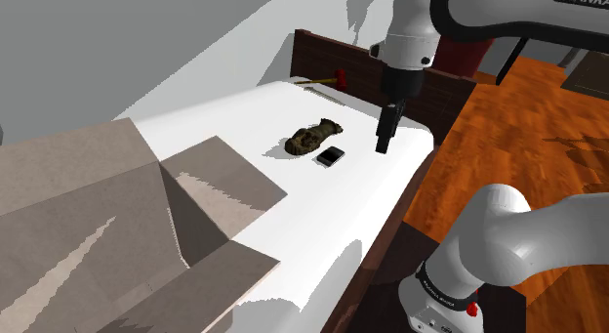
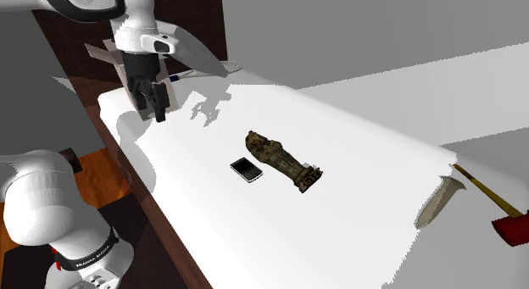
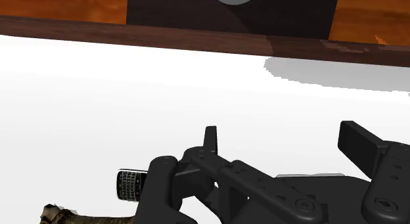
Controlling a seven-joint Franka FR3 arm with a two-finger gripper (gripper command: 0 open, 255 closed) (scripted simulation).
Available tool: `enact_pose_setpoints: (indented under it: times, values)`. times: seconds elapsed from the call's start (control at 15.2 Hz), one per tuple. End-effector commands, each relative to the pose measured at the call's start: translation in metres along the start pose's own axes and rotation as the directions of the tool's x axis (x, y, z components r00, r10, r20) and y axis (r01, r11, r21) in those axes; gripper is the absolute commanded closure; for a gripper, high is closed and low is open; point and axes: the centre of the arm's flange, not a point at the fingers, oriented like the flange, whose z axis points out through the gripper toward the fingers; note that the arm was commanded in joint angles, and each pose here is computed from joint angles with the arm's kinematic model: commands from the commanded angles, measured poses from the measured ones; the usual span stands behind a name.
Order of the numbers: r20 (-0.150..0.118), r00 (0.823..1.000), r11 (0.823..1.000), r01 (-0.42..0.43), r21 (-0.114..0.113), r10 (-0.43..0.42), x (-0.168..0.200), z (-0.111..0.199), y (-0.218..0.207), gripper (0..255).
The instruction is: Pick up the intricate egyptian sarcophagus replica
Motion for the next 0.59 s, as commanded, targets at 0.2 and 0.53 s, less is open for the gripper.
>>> enact_pose_setpoints:
  times: [0.2,0.53]
  values:
    - [-0.023,0.992,0.993,0.122,-0.005,-0.122,-0.004,0.014,0.037,0]
    - [-0.060,0.945,0.947,0.320,-0.020,-0.320,0.001,0.036,0.099,0]
